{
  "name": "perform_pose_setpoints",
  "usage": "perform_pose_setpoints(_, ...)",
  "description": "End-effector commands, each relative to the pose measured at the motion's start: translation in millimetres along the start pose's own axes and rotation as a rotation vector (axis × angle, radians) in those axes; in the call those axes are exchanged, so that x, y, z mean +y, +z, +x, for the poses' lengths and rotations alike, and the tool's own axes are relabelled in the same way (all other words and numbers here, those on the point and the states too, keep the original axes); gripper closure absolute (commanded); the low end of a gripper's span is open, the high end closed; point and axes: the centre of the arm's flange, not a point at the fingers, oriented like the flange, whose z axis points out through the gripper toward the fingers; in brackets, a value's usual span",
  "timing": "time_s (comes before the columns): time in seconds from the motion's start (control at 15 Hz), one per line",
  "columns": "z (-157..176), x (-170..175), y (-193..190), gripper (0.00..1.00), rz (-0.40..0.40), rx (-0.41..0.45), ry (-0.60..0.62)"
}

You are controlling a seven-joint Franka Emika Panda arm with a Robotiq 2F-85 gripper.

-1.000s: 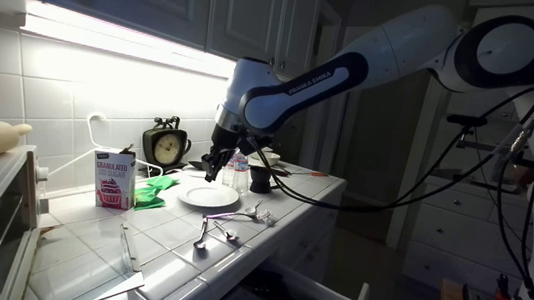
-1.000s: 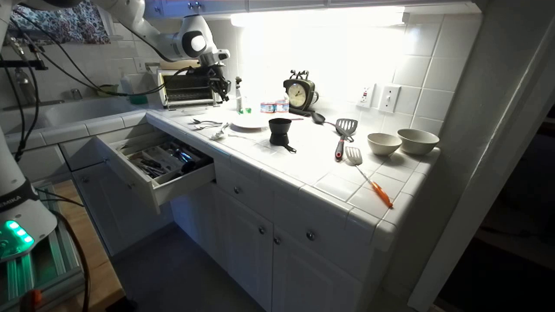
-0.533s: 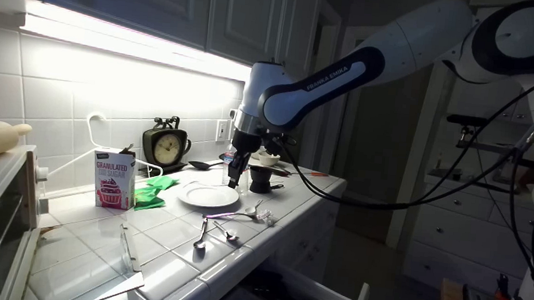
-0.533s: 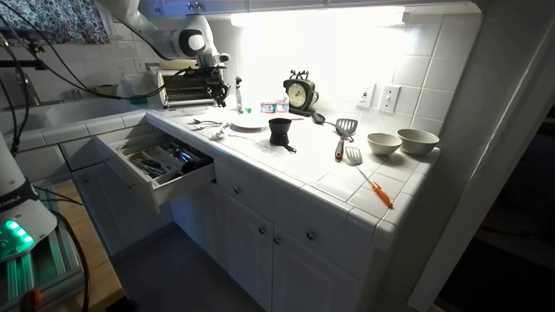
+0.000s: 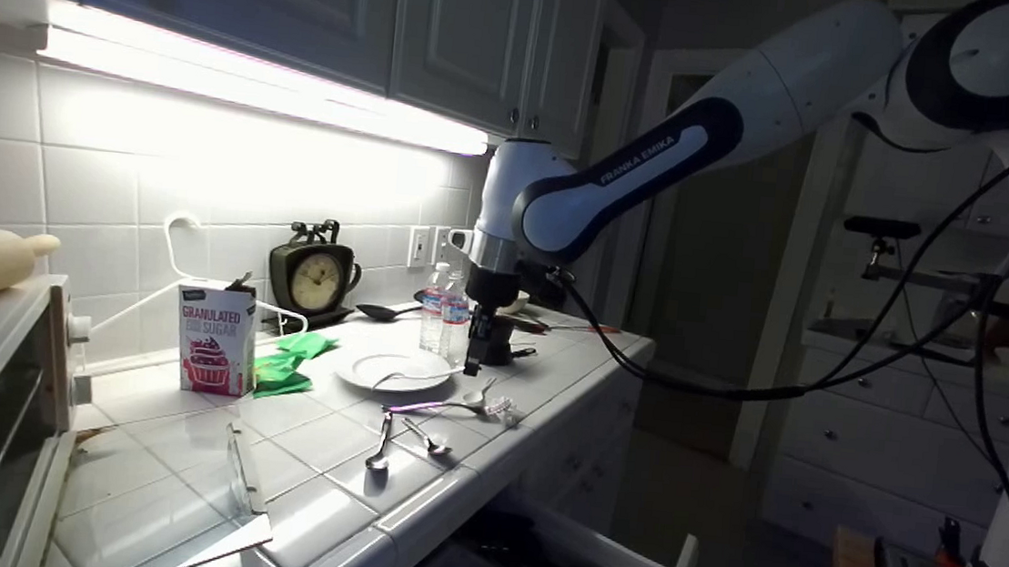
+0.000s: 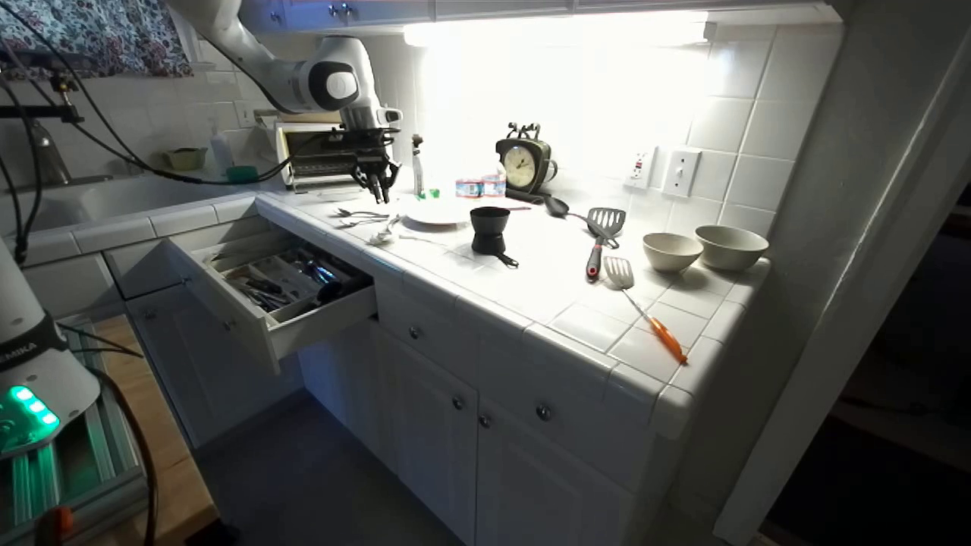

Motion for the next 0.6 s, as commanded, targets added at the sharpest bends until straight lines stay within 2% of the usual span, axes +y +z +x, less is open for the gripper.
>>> perform_pose_setpoints(0.0,-26.9,-9.9,0.5,0.96,0.016,-0.023,-0.072)
perform_pose_setpoints(0.53,-42.5,-22.9,18.0,0.96,0.029,-0.062,-0.125)
